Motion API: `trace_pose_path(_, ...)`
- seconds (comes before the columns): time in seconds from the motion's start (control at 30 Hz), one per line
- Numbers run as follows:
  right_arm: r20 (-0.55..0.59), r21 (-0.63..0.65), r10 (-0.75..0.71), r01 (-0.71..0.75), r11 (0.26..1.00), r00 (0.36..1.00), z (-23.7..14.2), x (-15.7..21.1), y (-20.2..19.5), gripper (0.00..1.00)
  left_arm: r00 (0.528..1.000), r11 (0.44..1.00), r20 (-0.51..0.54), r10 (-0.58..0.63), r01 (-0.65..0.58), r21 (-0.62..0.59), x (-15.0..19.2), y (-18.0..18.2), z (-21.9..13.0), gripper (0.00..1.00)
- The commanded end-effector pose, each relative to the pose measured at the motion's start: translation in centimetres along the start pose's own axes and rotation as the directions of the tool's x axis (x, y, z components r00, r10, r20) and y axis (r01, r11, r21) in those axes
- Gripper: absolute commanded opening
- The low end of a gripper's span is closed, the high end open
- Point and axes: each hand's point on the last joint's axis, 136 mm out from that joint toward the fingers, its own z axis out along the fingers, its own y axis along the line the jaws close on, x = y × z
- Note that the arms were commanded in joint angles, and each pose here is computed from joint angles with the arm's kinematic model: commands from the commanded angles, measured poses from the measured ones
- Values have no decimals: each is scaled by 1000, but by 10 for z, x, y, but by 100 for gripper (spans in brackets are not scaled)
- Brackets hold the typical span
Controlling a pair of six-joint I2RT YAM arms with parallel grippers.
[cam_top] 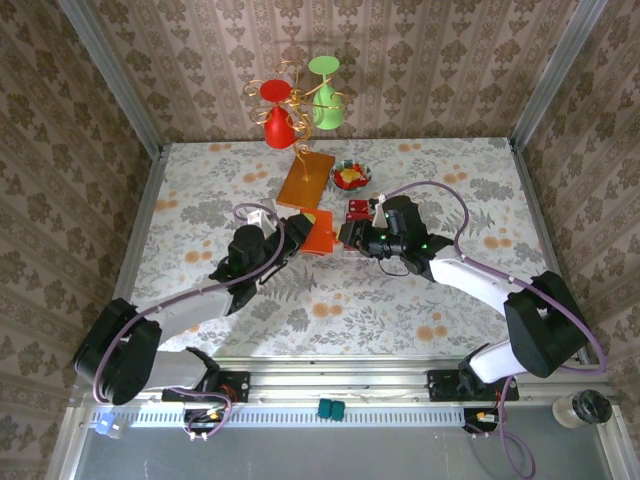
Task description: Put the credit cards into the card holder
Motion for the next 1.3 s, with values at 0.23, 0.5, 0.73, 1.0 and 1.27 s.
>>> trace_pose_path(0.23, 20, -173, 35, -31, 984, 999, -10, -8, 33, 35, 991, 975, 78, -105, 87, 206, -22, -44, 8, 0)
trace_pose_path(0.5, 21, -265, 72, -63, 962, 997, -16, -14, 49, 35, 984, 948, 100, -146, 110, 299, -30, -66, 11, 0)
trace_pose_path(0.73, 7, -369, 88, -79, 926, 996, -24, -19, 72, 35, 980, 930, 97, -175, 132, 343, -30, -74, 14, 0)
trace_pose_path(1.0, -16, -462, 102, -98, 881, 995, -32, -23, 94, 34, 981, 930, 91, -170, 129, 345, -26, -75, 16, 0)
trace_pose_path(1.27, -27, -488, 100, -101, 867, 995, -33, -25, 101, 10, 982, 927, 85, -171, 131, 352, -23, -76, 19, 0)
